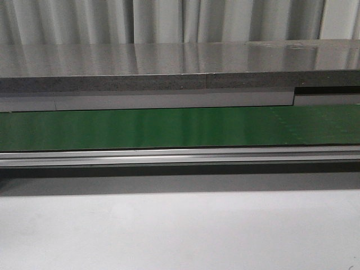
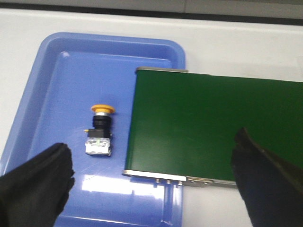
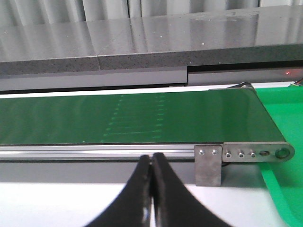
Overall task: Move button from left to right
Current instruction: 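Close the left gripper around the black body of the yellow button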
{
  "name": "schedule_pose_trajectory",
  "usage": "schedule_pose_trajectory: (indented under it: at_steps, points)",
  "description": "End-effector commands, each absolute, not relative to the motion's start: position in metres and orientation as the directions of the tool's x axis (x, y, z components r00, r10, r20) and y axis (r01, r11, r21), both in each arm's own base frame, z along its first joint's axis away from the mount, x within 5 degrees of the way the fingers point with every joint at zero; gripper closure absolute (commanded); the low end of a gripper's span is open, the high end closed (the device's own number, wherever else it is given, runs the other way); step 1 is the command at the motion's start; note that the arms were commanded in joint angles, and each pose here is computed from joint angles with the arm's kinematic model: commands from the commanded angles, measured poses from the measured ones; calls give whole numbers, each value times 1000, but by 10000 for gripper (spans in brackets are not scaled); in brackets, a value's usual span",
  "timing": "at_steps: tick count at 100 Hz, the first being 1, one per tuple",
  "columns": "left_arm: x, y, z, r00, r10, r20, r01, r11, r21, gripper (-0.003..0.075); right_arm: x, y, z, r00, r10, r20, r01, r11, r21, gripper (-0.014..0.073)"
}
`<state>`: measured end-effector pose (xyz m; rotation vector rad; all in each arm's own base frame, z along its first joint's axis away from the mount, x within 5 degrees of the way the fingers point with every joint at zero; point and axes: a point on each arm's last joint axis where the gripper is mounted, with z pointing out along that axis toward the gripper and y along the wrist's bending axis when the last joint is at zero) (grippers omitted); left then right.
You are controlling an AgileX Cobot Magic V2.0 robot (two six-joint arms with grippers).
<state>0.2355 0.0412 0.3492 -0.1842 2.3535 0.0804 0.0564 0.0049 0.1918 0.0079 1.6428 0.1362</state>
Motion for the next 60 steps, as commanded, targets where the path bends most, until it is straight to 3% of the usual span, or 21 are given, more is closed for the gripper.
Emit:
schedule_pose_trajectory:
  at_steps: [1, 31, 60]
  points:
    - [252, 58, 360, -656, -134, -742, -206, 979, 6, 82, 55, 5, 205, 36, 98, -995, -87, 992, 94, 662]
    - [299, 108, 319, -729, -244, -640, -320, 947, 4, 82, 55, 5, 205, 36, 98, -995, -87, 992, 94, 662]
    - [328, 126, 279, -764, -273, -585, -339, 941, 3, 82, 55, 5, 205, 36, 98, -995, -87, 992, 94, 662]
